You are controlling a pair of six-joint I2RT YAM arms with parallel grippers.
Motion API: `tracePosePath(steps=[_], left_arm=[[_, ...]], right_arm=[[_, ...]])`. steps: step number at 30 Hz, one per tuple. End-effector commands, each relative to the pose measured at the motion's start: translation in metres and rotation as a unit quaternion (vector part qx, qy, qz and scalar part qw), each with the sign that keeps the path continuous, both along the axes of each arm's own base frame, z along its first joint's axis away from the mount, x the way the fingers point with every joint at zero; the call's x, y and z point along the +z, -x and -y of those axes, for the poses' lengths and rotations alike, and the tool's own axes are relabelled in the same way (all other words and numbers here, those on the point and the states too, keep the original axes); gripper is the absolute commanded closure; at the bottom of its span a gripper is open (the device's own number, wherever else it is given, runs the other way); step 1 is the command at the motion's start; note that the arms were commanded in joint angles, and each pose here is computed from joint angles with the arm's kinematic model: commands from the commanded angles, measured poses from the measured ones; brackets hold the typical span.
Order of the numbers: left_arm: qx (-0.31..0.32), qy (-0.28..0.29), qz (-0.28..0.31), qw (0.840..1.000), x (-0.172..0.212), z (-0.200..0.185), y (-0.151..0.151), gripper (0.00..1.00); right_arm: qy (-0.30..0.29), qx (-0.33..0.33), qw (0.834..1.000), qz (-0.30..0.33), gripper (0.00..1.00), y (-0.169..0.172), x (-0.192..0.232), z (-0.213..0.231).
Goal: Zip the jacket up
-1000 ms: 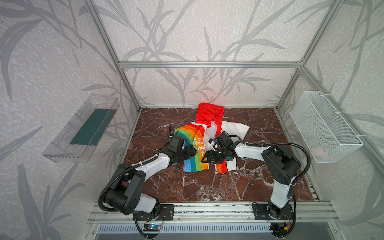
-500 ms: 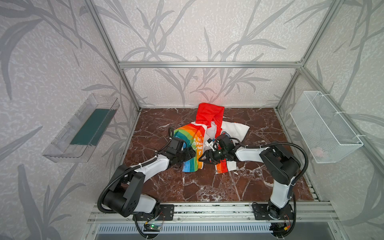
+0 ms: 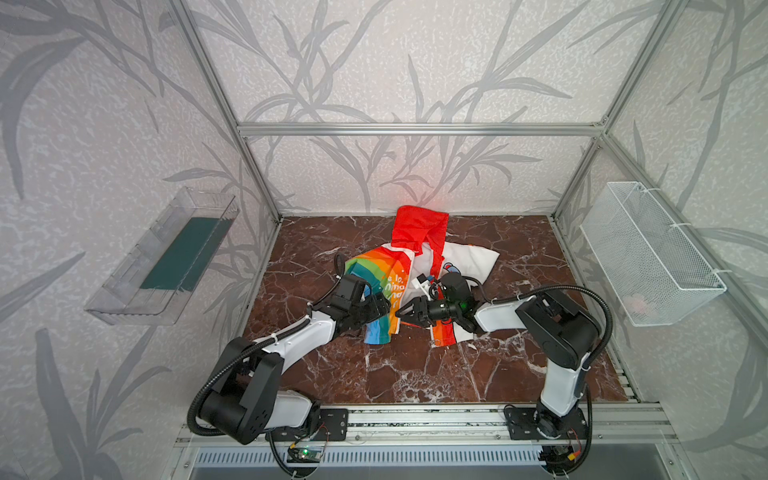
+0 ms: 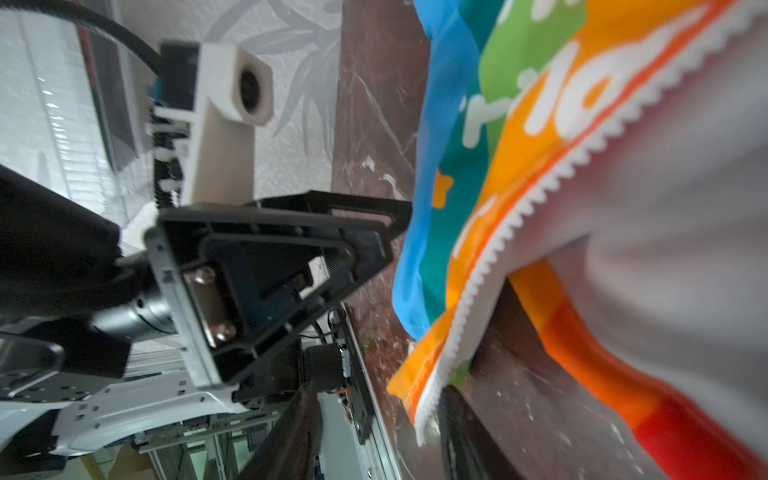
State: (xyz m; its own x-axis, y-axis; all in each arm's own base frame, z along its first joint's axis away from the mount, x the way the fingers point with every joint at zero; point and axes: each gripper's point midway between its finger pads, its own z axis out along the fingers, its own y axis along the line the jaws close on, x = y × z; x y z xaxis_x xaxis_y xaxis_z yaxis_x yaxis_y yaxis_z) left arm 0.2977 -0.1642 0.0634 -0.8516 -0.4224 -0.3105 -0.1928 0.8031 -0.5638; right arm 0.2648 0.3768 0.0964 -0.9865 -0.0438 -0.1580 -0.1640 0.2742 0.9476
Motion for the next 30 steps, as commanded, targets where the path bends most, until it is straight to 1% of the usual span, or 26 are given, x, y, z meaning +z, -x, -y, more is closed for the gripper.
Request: tracePosePath(steps=[1,5,10,12,16,17,20,24,25,28,30], left_arm=[[0.008,-0.01,-0.004,1.0,-0.001,-0.007,0.008,0.11],[0.012,-0.011,0.001,1.0,0.005,-0.009,0.009,0.11],[0.017,-0.008,0.004,1.0,0.008,-0.011,0.01,0.11],[0.018,-0.006,0.002,1.0,0.007,-0.011,0.011,0.11],[0.02,-0.006,0.001,1.0,0.006,-0.012,0.014,0.11],[0.021,-0.007,-0.001,1.0,0.006,-0.014,0.015,0.11],[0.025,-0.009,-0.002,1.0,0.007,-0.017,0.019,0.11],[0.04,-0.004,0.005,0.999,0.013,-0.022,0.022,0.11],[0.043,-0.003,0.007,0.999,0.014,-0.023,0.024,0.11],[0.054,0.012,0.011,0.998,0.019,-0.024,0.028,0.12],[0.059,0.032,0.009,0.998,0.019,-0.022,0.032,0.12]], right_arm=[[-0.035,-0.01,0.999,0.012,0.52,-0.008,0.011,-0.005],[0.017,-0.01,1.0,0.019,0.52,-0.005,-0.005,-0.001],[0.023,-0.013,0.999,0.02,0.48,-0.006,-0.01,0.0],[0.014,-0.011,1.0,0.02,0.47,-0.004,-0.009,-0.003],[-0.054,0.002,0.998,0.045,0.43,-0.004,0.016,-0.018],[-0.06,0.001,0.997,0.044,0.43,-0.005,0.018,-0.019],[-0.039,-0.014,0.999,0.033,0.52,-0.009,0.005,-0.018],[0.015,-0.019,0.999,0.03,0.6,-0.006,-0.013,-0.01],[0.034,-0.018,0.999,0.028,0.61,-0.003,-0.017,-0.007],[0.064,-0.004,0.997,0.03,0.64,0.005,-0.022,-0.003],[0.064,0.003,0.998,0.029,0.65,0.01,-0.024,-0.003]])
